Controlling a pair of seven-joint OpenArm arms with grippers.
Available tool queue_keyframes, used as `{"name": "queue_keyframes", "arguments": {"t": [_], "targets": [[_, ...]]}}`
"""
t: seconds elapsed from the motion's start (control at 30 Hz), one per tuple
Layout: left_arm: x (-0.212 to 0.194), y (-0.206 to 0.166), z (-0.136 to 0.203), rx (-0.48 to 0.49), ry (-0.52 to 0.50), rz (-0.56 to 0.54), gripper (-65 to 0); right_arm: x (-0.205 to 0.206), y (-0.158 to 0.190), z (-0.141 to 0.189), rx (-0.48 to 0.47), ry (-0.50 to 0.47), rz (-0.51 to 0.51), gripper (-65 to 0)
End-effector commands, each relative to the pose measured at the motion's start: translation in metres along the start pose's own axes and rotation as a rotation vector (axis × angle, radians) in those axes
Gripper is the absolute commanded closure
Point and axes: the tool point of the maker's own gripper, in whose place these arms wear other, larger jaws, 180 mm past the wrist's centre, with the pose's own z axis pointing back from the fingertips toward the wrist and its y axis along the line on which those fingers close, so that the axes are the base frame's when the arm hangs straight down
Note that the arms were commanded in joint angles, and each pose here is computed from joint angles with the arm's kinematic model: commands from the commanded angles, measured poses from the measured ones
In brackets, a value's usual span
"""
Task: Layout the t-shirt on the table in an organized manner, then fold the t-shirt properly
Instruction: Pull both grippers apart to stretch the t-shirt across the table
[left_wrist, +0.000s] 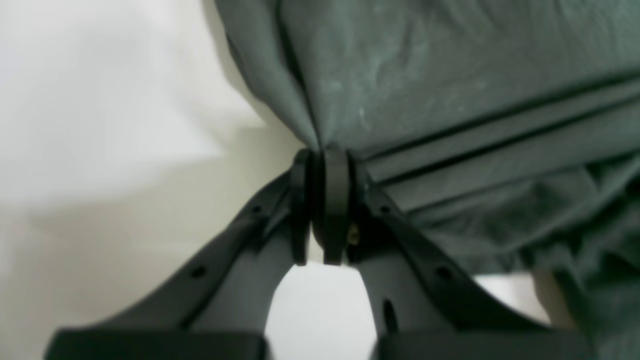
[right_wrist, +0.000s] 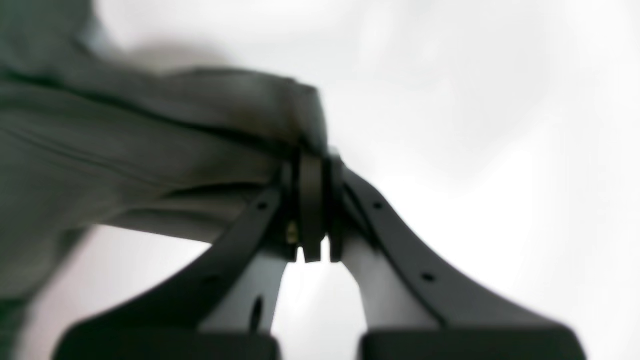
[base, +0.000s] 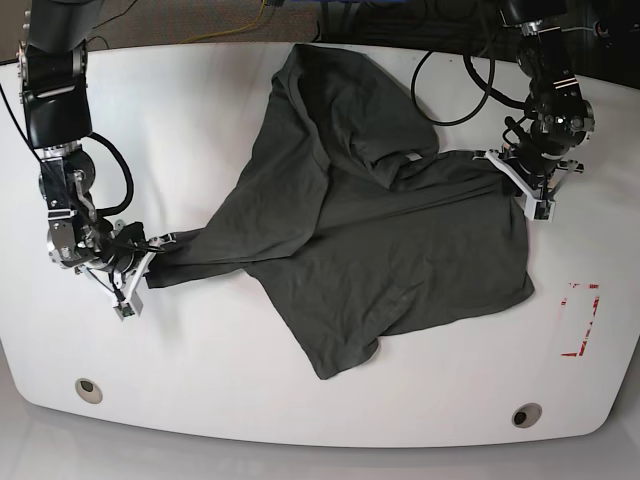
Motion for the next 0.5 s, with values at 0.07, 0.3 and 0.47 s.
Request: {"name": "queue_keyframes", "arguments": {"t": [0.07, 0.3, 0.47], "targets": [[0.006, 0.024, 0.017, 0.089, -0.027, -0.006, -2.6, 0.004, -0.021, 0.001, -0.106, 0.024, 0.097, 0.0], [0.005, 0.024, 0.021, 0.093, -0.022, -0.015, -3.1, -0.012, -0.015, -0.005, -0.102, 0.06, 0.13, -11.2], [-0.002, 0.025, 0.021, 0.093, 0.027, -0.018, -7.1, -0.005, -0.007, 0.0, -0.099, 0.029, 0.156, -30.2]]}}
